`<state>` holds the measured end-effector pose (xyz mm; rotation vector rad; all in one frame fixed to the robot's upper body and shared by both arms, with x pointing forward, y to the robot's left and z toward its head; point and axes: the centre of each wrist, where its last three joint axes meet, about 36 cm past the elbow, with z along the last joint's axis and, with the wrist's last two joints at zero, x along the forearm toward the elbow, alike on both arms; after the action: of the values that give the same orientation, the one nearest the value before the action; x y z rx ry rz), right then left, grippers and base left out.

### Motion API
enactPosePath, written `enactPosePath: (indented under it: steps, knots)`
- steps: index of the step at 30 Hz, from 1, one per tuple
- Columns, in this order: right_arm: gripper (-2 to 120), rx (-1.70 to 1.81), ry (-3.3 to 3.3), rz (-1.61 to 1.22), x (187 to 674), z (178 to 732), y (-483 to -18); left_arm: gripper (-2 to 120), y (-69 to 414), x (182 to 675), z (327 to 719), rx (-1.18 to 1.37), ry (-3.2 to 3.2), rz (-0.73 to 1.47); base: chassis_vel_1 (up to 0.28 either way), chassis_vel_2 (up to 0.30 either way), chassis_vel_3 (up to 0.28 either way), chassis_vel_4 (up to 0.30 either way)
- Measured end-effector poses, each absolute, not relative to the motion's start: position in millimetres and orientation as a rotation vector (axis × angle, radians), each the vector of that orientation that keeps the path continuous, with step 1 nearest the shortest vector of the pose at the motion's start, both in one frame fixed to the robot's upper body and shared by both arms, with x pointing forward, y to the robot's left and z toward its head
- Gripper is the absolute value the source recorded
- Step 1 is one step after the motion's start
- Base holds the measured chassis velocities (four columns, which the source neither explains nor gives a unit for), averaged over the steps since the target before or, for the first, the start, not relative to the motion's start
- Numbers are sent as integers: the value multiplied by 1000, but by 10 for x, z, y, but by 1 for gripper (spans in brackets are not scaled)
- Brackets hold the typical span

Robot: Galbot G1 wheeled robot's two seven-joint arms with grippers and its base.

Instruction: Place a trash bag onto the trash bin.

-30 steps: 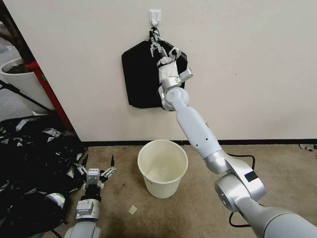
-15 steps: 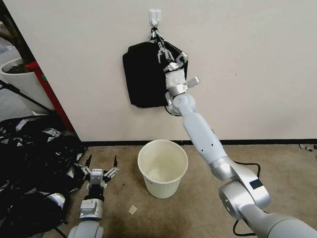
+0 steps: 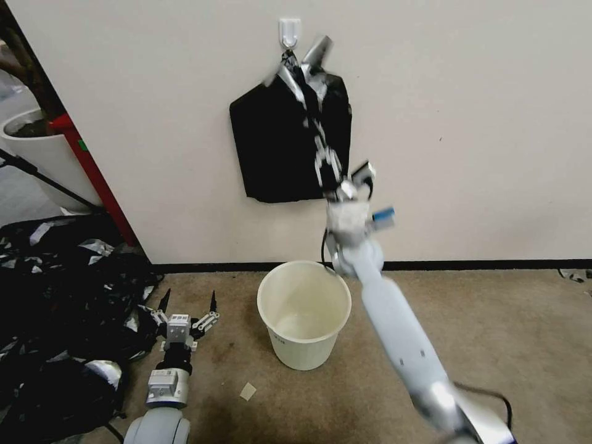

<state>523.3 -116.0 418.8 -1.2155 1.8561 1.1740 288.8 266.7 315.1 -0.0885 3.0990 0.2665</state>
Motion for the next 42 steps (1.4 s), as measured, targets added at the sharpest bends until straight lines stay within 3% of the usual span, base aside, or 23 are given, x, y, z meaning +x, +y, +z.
enactPosePath:
  steps: [7,13,17,20,23,26,27,29,32,42]
  knots:
    - [0,-1199,1859,1191,4582,3938,-1237,100,2651,3137,3192,-28,3050,129,0,0,0,0]
    - [0,-1226,1901,1140,4438,3816,-1277,100,2634,3378,3335,106,2954,18,0,0,0,0]
    - [0,-1196,1977,1027,4615,3826,-1361,100,2631,3723,3796,360,2780,-37,0,0,0,0]
    - [0,-1074,2075,888,4948,3905,-1458,100,2725,3978,4382,627,2612,83,0,0,0,0]
    - [0,-1047,2090,859,5033,3944,-1481,100,2750,4047,4587,695,2582,110,0,0,0,0]
    - [0,-1013,2094,829,5147,4064,-1482,100,2756,4266,5214,831,2518,173,0,0,0,0]
    - [0,-1013,2094,829,5147,4064,-1482,100,2756,4266,5214,831,2518,173,0,0,0,0]
    - [0,-1012,2094,813,5149,4077,-1441,100,2686,4393,5631,863,2519,172,0,0,0,0]
    - [0,-1023,2100,786,5098,4043,-1357,100,2524,4464,5937,879,2600,130,0,0,0,0]
    - [0,-1074,2088,707,4975,4055,-1191,100,2259,4873,6170,803,2780,257,0,0,0,0]
